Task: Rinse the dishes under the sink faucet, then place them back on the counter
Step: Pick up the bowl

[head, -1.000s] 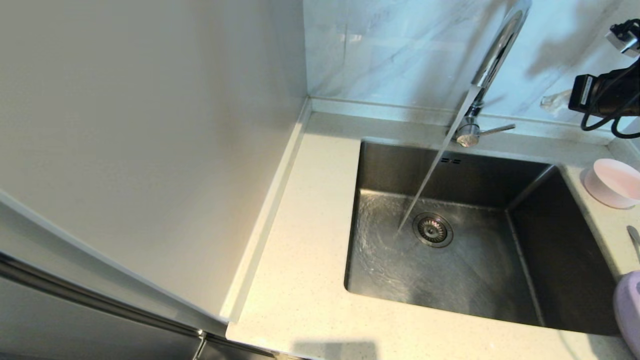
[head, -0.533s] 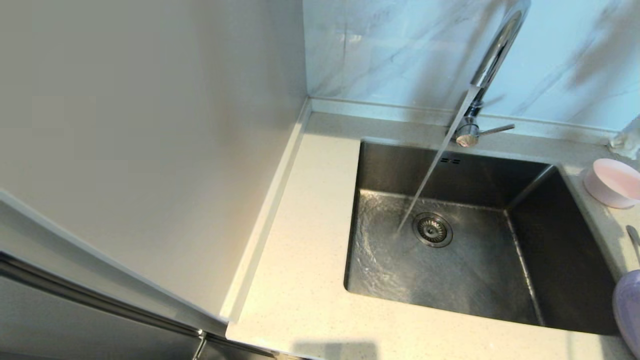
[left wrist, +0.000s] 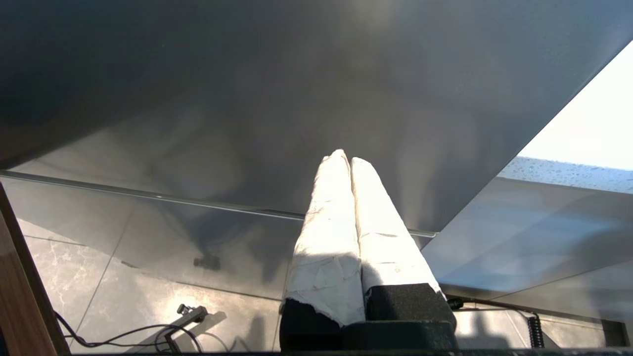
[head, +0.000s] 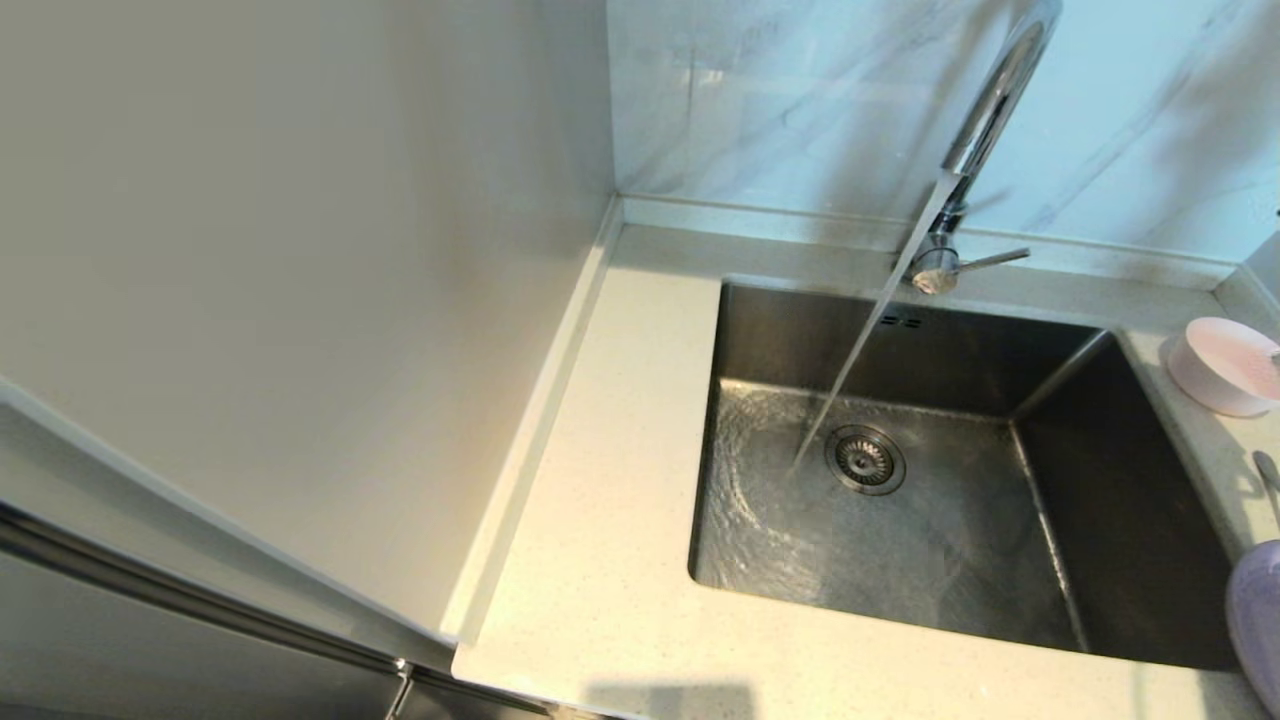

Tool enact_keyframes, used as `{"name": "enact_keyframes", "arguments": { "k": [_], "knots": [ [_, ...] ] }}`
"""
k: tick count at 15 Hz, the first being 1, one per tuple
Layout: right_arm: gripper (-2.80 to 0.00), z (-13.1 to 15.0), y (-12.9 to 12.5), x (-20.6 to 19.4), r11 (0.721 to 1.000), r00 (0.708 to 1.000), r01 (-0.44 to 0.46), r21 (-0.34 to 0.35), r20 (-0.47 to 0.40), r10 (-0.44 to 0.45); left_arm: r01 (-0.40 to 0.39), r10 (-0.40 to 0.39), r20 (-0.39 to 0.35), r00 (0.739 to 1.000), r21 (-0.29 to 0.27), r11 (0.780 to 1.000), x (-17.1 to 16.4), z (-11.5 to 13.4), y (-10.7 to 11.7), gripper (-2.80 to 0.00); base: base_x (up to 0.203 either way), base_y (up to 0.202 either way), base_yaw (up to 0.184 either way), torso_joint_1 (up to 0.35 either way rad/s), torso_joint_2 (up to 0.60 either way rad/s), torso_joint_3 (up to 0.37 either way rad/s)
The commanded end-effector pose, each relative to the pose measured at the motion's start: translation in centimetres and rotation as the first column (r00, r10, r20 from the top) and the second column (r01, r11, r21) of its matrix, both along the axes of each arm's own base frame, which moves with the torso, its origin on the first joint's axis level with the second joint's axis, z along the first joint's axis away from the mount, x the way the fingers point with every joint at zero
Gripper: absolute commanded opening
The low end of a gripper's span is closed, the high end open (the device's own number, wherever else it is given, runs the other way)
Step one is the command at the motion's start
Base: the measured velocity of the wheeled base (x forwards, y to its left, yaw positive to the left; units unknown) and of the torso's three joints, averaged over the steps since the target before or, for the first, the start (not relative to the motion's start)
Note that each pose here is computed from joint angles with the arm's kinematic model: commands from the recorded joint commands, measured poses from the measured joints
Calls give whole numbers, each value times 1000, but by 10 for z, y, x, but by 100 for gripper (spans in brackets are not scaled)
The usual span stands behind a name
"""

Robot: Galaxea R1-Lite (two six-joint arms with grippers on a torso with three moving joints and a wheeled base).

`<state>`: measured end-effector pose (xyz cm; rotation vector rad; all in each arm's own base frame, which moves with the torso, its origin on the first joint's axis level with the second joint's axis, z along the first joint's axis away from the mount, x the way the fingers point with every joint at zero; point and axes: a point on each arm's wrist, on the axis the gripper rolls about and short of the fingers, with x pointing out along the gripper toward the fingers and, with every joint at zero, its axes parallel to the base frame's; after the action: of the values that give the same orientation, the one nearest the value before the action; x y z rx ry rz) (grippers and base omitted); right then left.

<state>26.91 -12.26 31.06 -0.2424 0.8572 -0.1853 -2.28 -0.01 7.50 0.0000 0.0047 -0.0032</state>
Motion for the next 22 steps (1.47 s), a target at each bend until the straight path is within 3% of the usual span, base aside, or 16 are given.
{"name": "enact_keyframes", "arguments": {
  "k": [1,2,10,17,20,22],
  "knots": [
    [-21,-18,-9,18,1000,999,18,0,-47,-18,0,0,0,1000,0,1000,0,0,0,-280,0,0,0,0,0,0],
    [0,-20,-13,25,1000,999,25,-9,-25,-25,0,0,0,1000,0,1000,0,0,0,-280,0,0,0,0,0,0],
    [0,-31,-23,45,998,998,55,17,-20,-55,0,0,0,1000,0,1000,0,0,0,-280,0,0,0,0,0,0],
    [0,-56,-33,69,997,995,57,44,-88,-53,0,0,0,1000,0,1000,0,0,0,-280,0,0,0,0,0,0],
    [0,-53,-40,78,997,997,76,32,11,-76,1,-1,0,1000,0,1000,0,0,0,-280,0,0,0,0,0,0],
    [0,-52,-55,77,992,991,103,76,75,-109,0,0,0,1000,0,1000,0,0,0,-280,0,0,0,0,0,0]
  ]
}}
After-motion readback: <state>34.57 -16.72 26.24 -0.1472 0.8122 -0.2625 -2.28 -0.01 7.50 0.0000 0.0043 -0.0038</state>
